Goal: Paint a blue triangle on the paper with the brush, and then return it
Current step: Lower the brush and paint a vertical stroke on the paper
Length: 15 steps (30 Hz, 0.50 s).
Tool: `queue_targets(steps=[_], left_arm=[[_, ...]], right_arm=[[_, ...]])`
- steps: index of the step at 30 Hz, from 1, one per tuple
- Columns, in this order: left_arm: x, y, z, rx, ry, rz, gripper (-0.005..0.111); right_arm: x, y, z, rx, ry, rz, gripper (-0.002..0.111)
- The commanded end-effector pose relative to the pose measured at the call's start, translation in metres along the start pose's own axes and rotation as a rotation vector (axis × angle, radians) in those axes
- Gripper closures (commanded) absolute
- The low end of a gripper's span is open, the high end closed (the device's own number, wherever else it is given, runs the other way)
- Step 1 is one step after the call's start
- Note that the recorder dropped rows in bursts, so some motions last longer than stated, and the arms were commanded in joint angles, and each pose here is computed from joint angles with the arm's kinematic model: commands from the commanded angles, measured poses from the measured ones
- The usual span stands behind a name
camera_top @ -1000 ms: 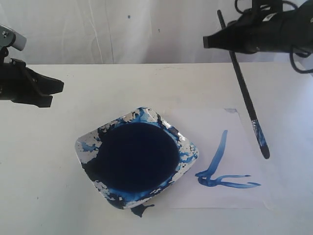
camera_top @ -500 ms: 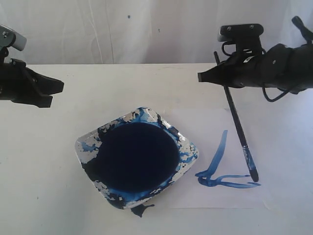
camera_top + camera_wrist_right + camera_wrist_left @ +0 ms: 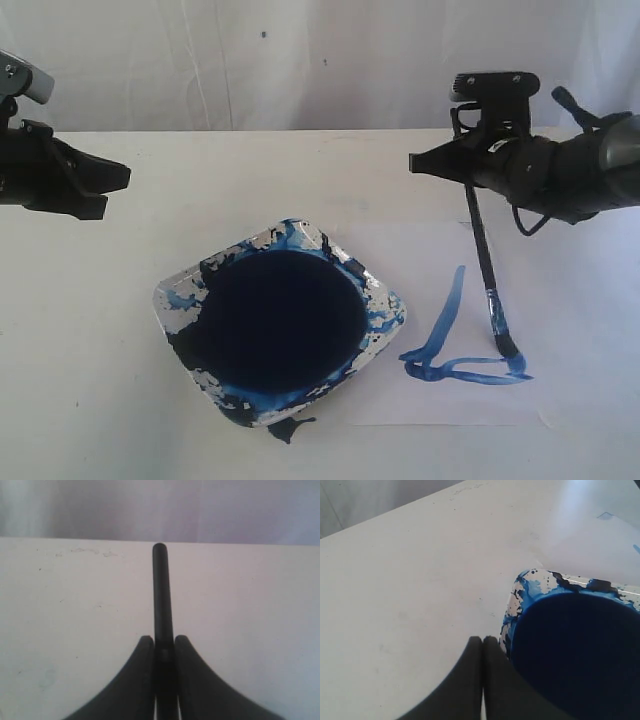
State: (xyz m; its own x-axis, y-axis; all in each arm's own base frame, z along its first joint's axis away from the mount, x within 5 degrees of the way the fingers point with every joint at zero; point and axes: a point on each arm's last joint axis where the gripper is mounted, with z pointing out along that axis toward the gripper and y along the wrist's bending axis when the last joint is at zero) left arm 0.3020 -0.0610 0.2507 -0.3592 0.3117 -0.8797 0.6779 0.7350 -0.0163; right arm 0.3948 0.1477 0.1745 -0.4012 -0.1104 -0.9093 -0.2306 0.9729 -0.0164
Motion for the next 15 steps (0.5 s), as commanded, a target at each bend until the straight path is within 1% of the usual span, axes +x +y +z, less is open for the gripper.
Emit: queue_targets(steps=[1, 5, 8, 15], left_arm=[[0.001, 0.000, -0.002, -0.006, 0.004, 0.000, 0.107], [0.001, 0.000, -0.002, -0.006, 0.004, 0.000, 0.107], [0.001, 0.000, -0.002, -0.006, 0.004, 0.000, 0.107], [0.001, 0.000, -0.002, -0.006, 0.004, 0.000, 0.107]], right_arm=[[0.005, 0.000, 0.008, -0.005, -0.079, 0.028, 0.107], [0.009, 0.003, 0.017, -0.032, -0.187, 0.041, 0.107], [0.011, 0.003, 0.021, -0.028, -0.258, 0.056, 0.107], [0.014, 0.005, 0.038, -0.032, -0.296, 0.077, 0.107]])
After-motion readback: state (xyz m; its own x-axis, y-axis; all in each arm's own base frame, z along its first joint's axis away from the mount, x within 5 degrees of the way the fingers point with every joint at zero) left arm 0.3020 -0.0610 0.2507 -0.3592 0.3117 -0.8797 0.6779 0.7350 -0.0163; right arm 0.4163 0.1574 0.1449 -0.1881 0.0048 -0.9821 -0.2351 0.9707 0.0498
